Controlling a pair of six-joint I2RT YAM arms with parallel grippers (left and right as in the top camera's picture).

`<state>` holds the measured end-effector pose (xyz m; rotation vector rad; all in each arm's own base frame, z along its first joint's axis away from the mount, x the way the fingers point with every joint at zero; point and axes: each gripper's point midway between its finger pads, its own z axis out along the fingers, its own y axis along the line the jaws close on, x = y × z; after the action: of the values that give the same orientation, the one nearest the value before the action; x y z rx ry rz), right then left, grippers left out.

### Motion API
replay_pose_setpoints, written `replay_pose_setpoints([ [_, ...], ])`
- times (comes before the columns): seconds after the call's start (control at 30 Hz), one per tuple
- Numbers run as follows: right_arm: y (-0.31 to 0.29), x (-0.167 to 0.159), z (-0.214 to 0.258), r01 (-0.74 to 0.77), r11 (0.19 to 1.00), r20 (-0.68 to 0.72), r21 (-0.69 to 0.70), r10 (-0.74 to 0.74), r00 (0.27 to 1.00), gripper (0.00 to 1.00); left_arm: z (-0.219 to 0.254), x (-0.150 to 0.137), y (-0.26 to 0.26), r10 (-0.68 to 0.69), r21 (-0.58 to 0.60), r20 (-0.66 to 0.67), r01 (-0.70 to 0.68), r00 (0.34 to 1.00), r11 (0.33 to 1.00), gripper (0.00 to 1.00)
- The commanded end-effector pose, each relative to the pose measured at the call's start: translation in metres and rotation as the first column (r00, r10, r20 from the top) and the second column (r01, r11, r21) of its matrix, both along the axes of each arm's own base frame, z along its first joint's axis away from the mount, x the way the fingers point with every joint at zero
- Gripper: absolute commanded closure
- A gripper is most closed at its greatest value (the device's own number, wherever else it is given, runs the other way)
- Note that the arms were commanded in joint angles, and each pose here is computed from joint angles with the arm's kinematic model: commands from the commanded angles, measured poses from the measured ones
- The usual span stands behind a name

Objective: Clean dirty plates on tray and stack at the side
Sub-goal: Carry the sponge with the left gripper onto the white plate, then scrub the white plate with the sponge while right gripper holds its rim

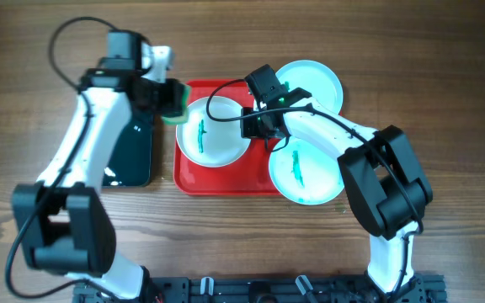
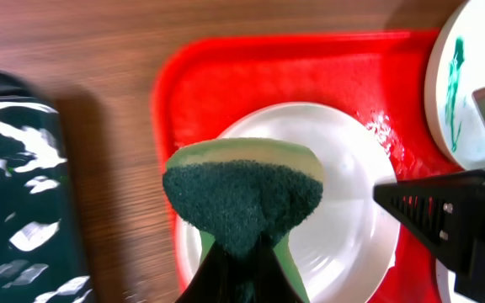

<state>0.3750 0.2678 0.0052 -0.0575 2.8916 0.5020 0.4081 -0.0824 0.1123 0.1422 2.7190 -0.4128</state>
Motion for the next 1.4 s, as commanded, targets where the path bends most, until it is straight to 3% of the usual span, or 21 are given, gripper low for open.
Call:
replay_pose_setpoints([
  [0.0, 0.005, -0.006, -0.012, -0.035, 0.999, -0.036, 0.006, 0.036, 0.999, 0.96, -0.05, -0.01, -0.014, 0.106, 0.062, -0.128, -0.099, 0.986, 0.993, 0.96],
  [0.27, 0.005, -0.006, -0.012, -0.035, 0.999, -0.035, 0.006, 0.035, 0.999, 0.96, -0.109, -0.026, -0.024, 0.228, 0.242, -0.192, -0.179, 0.955, 0.954, 0.96],
  [0.53, 0.005, -0.006, -0.012, -0.035, 0.999, -0.035, 0.006, 0.035, 0.999, 0.96, -0.117, -0.035, -0.02, 0.224, 0.283, -0.223, -0.157, 0.949, 0.946, 0.96],
  [0.83, 0.005, -0.006, -0.012, -0.035, 0.999, -0.036, 0.006, 0.035, 0.999, 0.96, -0.116, -0.025, 0.0, 0.258, 0.385, -0.143, -0.187, 0.955, 0.904, 0.96],
  [1.17, 0.007, -0.008, -0.014, -0.007, 1.0, -0.062, 0.024, 0.009, 0.998, 0.96, -0.139, -0.06, -0.039, 0.165, 0.176, -0.309, -0.115, 0.937, 0.978, 0.96],
  [1.37, 0.011, -0.012, -0.013, -0.028, 0.998, -0.077, 0.048, 0.032, 0.997, 0.96, -0.124, -0.079, -0.092, -0.049, -0.139, -0.403, -0.008, 0.914, 0.99, 0.96],
])
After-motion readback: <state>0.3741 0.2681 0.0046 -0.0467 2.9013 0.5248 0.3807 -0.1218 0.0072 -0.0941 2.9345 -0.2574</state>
